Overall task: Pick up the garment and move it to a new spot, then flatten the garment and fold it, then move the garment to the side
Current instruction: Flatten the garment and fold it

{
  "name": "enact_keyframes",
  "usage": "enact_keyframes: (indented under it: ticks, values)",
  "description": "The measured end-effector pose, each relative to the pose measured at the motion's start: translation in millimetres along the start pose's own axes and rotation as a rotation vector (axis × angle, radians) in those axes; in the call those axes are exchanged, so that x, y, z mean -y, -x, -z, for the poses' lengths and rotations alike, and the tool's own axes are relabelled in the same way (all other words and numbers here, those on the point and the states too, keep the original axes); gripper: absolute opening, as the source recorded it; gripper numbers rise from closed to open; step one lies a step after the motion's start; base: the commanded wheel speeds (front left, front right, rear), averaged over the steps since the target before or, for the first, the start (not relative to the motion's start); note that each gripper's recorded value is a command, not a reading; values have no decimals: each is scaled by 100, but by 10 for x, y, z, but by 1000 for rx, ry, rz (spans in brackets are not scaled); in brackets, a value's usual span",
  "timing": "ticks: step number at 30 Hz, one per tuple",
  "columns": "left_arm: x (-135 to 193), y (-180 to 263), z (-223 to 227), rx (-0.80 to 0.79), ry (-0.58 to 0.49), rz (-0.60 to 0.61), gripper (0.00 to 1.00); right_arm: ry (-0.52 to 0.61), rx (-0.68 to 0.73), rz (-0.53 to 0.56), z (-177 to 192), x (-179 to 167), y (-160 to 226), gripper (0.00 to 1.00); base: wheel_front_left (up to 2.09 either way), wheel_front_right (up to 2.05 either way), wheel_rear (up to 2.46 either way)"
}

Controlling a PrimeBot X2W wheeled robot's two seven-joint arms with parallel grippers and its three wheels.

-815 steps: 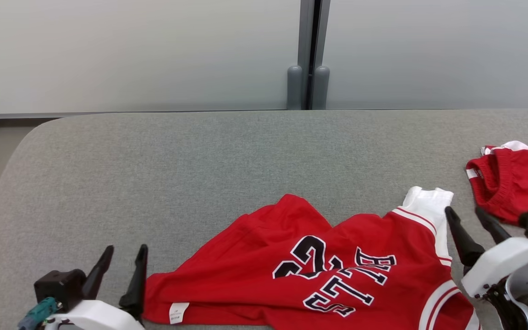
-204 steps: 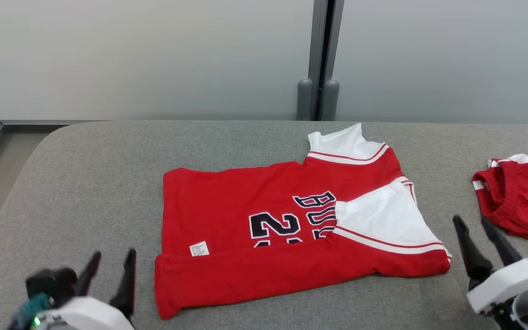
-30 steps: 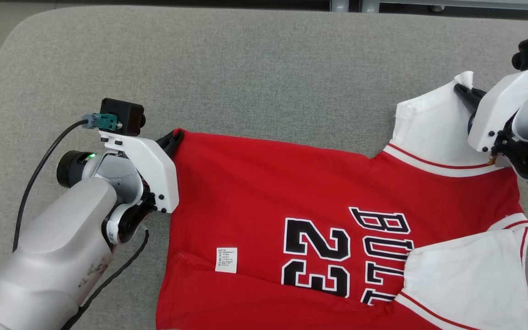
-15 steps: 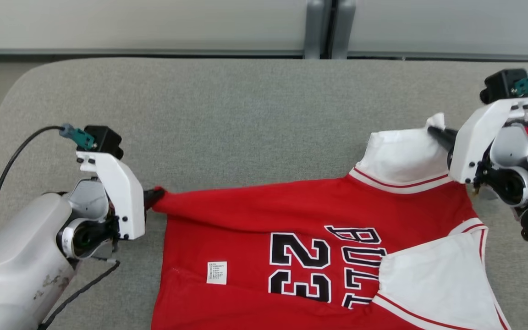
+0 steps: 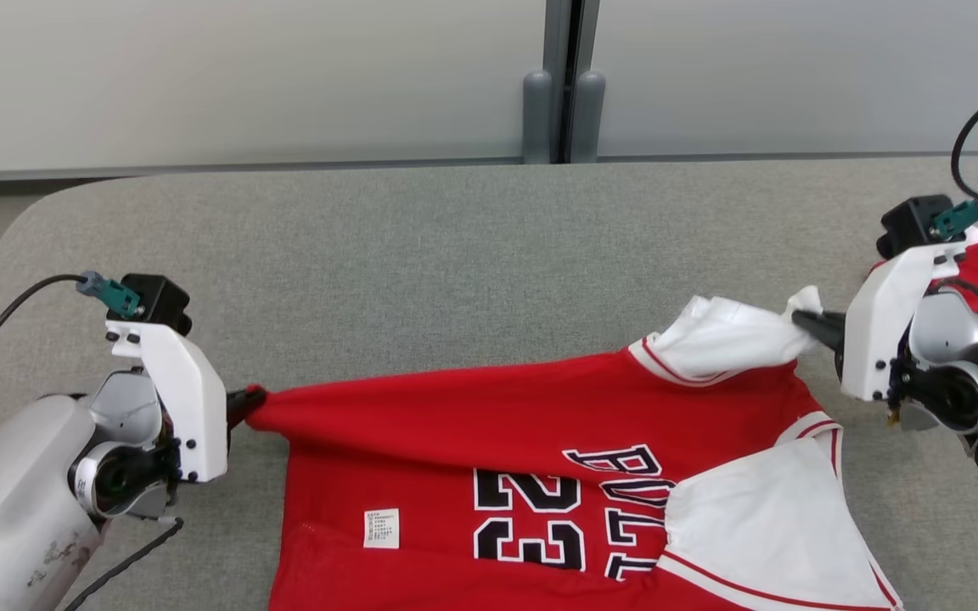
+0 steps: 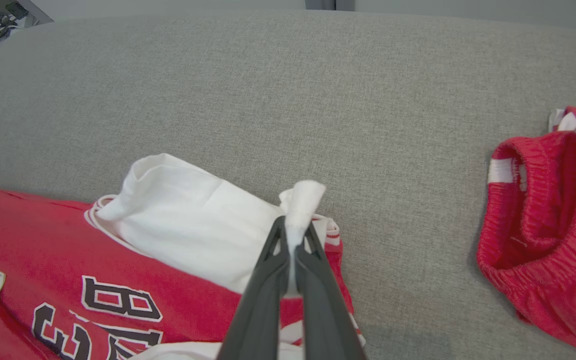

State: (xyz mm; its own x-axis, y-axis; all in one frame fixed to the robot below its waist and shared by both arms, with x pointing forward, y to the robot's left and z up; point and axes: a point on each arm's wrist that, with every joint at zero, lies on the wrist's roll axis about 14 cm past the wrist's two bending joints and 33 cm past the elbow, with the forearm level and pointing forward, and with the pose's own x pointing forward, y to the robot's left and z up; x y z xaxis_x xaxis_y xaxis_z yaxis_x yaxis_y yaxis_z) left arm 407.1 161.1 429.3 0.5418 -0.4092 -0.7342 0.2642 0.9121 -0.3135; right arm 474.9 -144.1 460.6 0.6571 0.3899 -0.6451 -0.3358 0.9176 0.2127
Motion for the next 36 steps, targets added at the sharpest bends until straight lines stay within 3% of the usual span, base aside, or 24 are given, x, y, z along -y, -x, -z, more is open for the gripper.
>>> enact_keyframes:
  ticks: [13, 36]
  values:
    - [144, 157, 214, -105, 5, 65, 0, 17, -154, 33, 415, 166, 423, 0, 0, 0, 0]
    - [140, 79, 553, -283, -35, 58, 0, 14, -327, -53, 821, 30, 707, 0, 0, 0, 0]
